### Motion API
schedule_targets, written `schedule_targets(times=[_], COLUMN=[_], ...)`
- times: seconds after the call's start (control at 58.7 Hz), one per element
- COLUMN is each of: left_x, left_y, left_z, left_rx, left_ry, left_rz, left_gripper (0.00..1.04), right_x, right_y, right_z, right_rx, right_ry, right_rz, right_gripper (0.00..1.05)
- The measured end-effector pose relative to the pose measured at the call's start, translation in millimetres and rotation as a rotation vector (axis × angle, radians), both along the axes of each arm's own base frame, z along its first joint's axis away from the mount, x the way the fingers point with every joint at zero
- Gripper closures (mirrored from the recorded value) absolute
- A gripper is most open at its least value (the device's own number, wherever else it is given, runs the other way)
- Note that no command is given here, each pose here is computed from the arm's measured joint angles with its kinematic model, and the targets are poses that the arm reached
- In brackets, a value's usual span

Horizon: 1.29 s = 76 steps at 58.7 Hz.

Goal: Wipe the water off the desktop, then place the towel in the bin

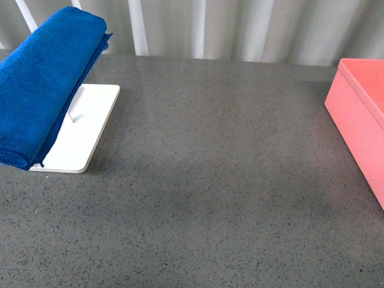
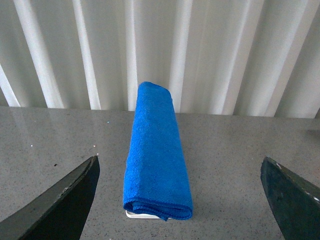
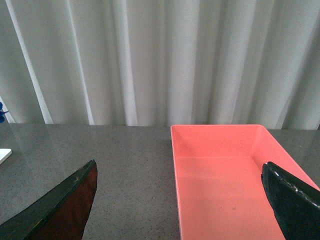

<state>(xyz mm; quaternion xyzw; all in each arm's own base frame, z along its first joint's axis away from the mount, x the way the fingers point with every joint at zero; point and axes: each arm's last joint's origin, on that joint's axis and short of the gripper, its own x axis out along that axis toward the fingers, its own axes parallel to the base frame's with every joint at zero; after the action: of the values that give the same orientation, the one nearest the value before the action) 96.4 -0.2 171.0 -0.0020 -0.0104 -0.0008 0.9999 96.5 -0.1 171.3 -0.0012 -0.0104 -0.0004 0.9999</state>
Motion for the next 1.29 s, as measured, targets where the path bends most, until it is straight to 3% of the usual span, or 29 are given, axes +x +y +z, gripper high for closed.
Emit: schedule_targets(times=[1.227,1.244,1.295], left_x=[0.0,0.2,4.5], left_y=[0.0,0.1,2.3], left_z=[0.0,-0.3,-1.5], left_rx=[0.0,-0.009,-0.128], left_ry=[0.0,0.008,0.185], left_rz=[0.0,0.011,0.189], left_gripper=[0.07,0.07,0.07], right_x=[0.0,0.0,0.0], right_y=[0.0,0.0,0.0], right_z=[0.0,0.0,0.0], right_rx=[0.0,0.0,0.0], right_ry=[0.0,0.0,0.0], right_rz=[0.0,0.0,0.0], right_gripper=[0.07,0.07,0.07])
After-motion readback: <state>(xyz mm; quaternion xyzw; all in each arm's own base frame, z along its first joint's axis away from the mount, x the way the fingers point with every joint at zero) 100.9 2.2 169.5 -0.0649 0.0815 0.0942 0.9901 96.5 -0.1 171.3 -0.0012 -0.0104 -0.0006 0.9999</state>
